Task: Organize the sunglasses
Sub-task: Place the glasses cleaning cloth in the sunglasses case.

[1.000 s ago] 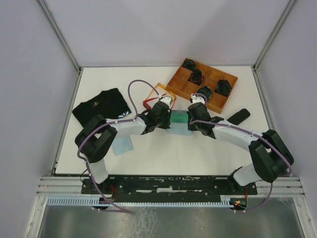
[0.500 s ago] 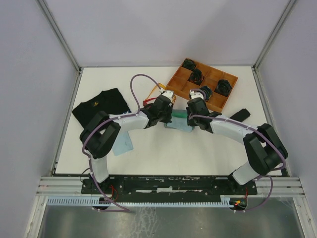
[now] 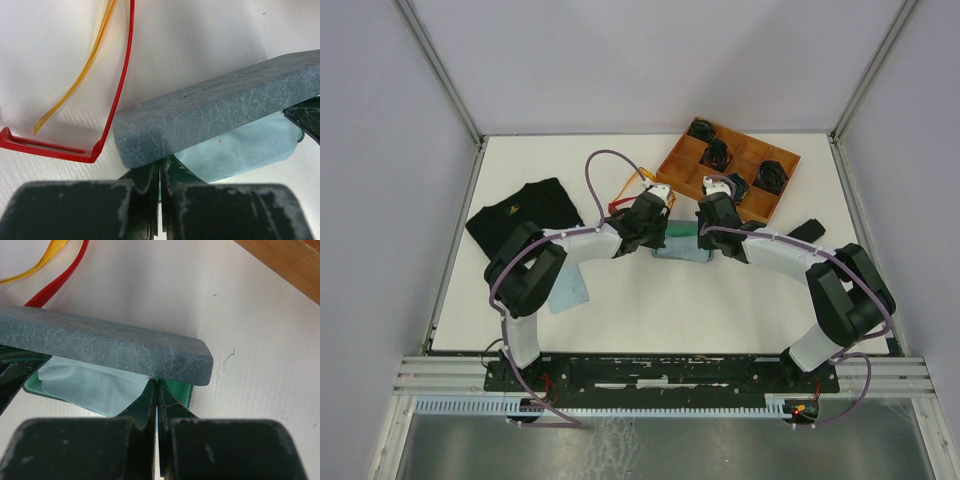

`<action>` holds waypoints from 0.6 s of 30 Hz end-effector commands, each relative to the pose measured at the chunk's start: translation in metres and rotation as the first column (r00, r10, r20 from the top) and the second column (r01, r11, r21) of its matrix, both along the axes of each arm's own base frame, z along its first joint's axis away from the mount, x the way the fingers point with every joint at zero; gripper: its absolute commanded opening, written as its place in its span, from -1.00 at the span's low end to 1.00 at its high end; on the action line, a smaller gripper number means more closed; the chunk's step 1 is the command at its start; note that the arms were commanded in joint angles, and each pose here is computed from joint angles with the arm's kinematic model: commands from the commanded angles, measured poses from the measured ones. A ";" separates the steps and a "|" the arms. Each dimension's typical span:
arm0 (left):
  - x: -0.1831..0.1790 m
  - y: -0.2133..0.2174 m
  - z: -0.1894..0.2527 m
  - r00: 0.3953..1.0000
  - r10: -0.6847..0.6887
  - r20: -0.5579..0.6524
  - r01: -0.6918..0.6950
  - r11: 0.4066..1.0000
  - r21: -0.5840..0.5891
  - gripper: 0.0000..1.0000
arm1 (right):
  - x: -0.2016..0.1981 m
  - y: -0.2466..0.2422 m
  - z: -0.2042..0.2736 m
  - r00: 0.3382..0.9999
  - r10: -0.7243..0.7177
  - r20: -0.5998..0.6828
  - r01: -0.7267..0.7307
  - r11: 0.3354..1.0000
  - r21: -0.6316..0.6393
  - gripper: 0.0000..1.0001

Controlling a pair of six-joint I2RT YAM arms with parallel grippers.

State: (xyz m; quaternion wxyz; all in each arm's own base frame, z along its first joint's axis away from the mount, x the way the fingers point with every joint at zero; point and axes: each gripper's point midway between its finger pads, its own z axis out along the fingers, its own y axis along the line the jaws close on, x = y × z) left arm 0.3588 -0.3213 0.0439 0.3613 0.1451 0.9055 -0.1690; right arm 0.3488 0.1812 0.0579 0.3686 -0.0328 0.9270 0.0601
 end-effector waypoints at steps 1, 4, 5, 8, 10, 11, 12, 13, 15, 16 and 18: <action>0.009 -0.002 0.015 0.998 -0.017 0.056 0.018 1.000 -0.006 -0.94 | 0.018 0.009 0.020 0.997 -0.011 0.077 0.007 0.999 0.051 -1.00; 0.009 -0.002 0.014 0.998 -0.017 0.054 0.018 1.000 -0.005 -0.94 | 0.020 0.008 0.020 0.996 -0.019 0.082 0.014 0.999 0.052 -1.00; 0.010 -0.002 0.013 0.998 -0.017 0.054 0.017 1.000 -0.005 -0.94 | 0.020 0.008 0.020 0.996 -0.021 0.082 0.017 0.998 0.052 -1.00; 0.010 -0.001 0.014 0.998 -0.015 0.056 0.016 1.000 -0.004 -0.94 | 0.022 0.008 0.020 0.996 -0.027 0.086 0.022 0.998 0.055 -1.00; 0.011 0.000 0.014 0.998 -0.014 0.055 0.014 1.000 -0.003 -0.94 | 0.022 0.009 0.020 0.996 -0.027 0.085 0.023 0.998 0.054 -1.00; 0.011 0.000 0.014 0.998 -0.013 0.056 0.013 1.000 -0.003 -0.94 | 0.022 0.008 0.019 0.996 -0.031 0.083 0.027 0.998 0.053 -0.99; 0.011 0.000 0.014 0.998 -0.011 0.056 0.011 1.000 -0.003 -0.94 | 0.022 0.007 0.019 0.996 -0.034 0.083 0.030 0.998 0.051 -0.99; 0.011 0.000 0.014 0.998 -0.010 0.055 0.010 1.000 -0.005 -0.94 | 0.022 0.007 0.018 0.996 -0.035 0.081 0.031 0.998 0.051 -0.99; 0.012 0.002 0.014 0.998 -0.006 0.055 0.006 1.000 -0.003 -0.94 | 0.022 0.007 0.017 0.996 -0.036 0.078 0.032 0.998 0.048 -0.99; 0.012 0.002 0.013 0.998 -0.004 0.056 0.004 1.000 -0.001 -0.94 | 0.022 0.007 0.017 0.996 -0.037 0.078 0.033 0.998 0.049 -0.99; 0.012 0.004 0.013 0.999 0.000 0.054 0.000 1.000 0.002 -0.94 | 0.022 0.007 0.016 0.997 -0.038 0.072 0.035 0.998 0.045 -0.98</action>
